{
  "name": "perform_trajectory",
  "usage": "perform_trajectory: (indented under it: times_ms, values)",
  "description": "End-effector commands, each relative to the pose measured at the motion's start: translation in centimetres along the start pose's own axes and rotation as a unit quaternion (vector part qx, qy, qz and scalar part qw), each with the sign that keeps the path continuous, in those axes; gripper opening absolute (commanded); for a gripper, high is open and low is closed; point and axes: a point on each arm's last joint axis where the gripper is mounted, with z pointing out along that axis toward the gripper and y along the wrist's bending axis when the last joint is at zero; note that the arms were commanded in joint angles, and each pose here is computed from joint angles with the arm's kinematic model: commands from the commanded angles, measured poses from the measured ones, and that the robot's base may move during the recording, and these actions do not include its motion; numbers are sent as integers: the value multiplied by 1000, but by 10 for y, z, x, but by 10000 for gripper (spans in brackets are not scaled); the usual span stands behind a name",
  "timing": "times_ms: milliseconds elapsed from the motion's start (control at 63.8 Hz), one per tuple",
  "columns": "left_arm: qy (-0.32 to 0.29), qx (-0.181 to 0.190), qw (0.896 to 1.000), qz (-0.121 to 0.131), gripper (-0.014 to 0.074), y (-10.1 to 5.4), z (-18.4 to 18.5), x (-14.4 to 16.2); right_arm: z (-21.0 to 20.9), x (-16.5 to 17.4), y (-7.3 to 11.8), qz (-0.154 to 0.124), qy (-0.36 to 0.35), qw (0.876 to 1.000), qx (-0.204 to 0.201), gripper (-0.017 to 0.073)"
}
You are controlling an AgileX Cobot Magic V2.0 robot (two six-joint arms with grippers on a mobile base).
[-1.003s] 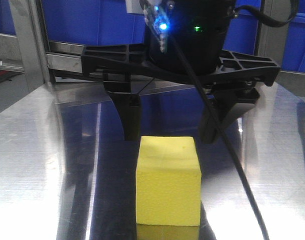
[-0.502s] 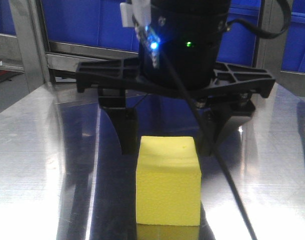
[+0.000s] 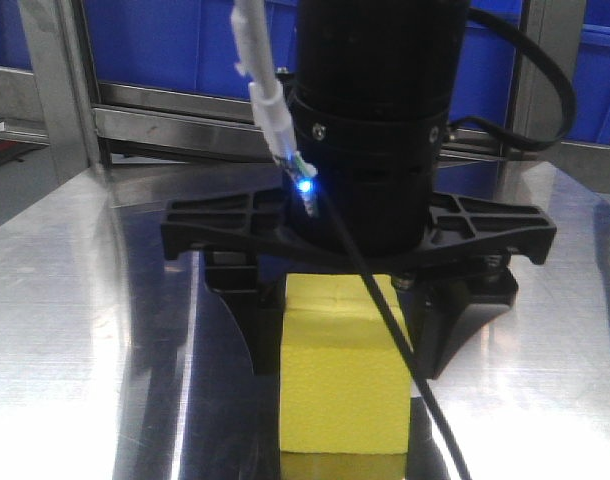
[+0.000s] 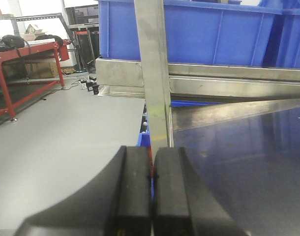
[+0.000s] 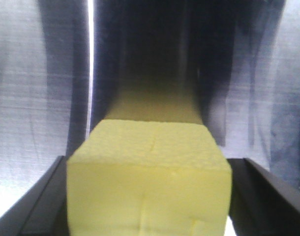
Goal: Place yellow foam block on left shelf second layer
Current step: 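Close the right gripper on the yellow foam cube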
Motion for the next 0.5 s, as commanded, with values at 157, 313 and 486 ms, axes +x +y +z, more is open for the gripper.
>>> perform_trajectory:
  times_ms: [157,313,486]
  values:
    - [-38,1,999,-5,124,0,-1,0,-18,-3,2,0,-20,999,-27,621]
    - [-38,1,999,-5,124,0,-1,0,-18,-3,2,0,-20,999,-27,621]
    - [-38,1,999,-5,124,0,-1,0,-18,-3,2,-7,-20,999,-26,621]
